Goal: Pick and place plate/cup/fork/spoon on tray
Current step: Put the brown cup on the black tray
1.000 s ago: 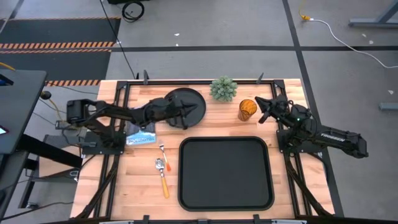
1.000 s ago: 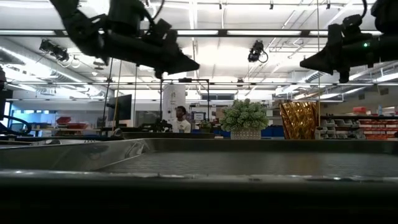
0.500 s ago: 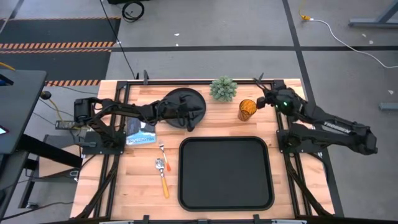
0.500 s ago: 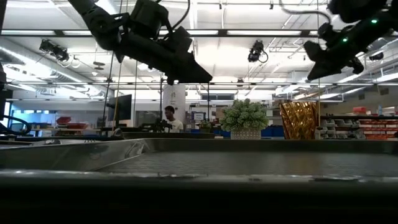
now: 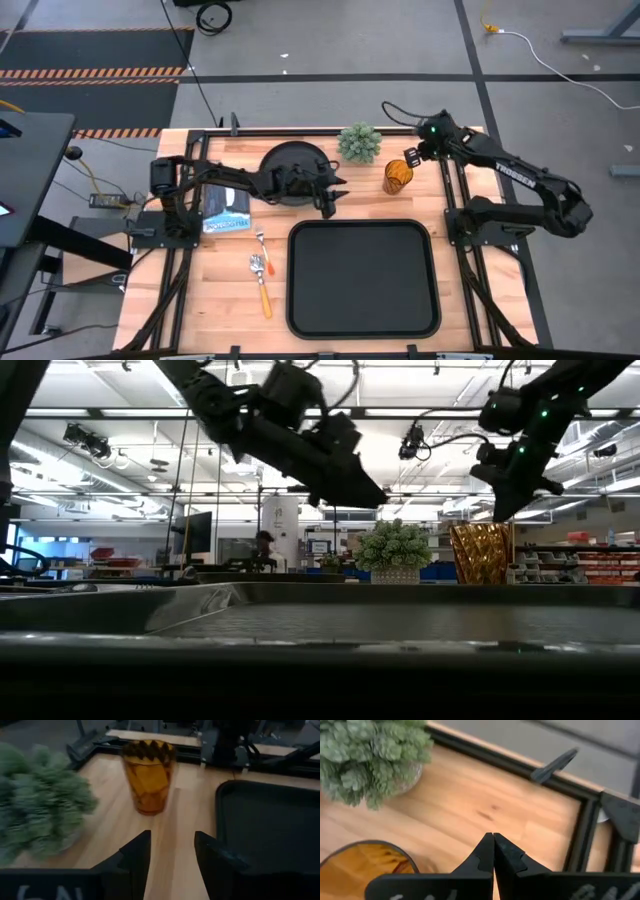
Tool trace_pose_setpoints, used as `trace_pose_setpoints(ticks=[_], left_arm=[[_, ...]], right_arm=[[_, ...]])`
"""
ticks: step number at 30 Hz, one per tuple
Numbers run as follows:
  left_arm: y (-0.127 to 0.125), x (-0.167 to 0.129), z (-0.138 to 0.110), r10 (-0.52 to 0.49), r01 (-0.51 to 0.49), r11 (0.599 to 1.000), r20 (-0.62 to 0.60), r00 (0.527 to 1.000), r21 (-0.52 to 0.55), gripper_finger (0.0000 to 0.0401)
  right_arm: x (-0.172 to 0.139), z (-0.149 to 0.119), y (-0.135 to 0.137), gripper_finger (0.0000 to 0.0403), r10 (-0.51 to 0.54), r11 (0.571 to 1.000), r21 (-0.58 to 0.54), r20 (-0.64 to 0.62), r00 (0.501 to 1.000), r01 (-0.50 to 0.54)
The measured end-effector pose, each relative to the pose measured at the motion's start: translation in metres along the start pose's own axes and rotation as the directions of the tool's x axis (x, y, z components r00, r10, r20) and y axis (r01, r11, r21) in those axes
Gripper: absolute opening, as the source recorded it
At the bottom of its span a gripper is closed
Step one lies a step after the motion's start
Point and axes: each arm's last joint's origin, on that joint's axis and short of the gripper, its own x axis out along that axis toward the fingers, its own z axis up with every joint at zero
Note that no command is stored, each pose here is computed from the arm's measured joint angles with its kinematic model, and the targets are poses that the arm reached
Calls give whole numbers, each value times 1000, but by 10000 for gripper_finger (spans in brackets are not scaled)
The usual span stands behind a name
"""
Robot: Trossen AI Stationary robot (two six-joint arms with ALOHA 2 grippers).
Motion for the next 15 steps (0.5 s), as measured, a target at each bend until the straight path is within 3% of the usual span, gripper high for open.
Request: trace_pose_setpoints(ticks=[6,15], left_arm=[[-2,29,10,5,-2,996,-40,999,90,203],[-5,56,33,2,49,951,-164,986,304,228]], right_arm=[[19,2,-10,5,153,988,28,-132,979,-151],[37,-2,-6,5,190,982,35,-243,951,-187]])
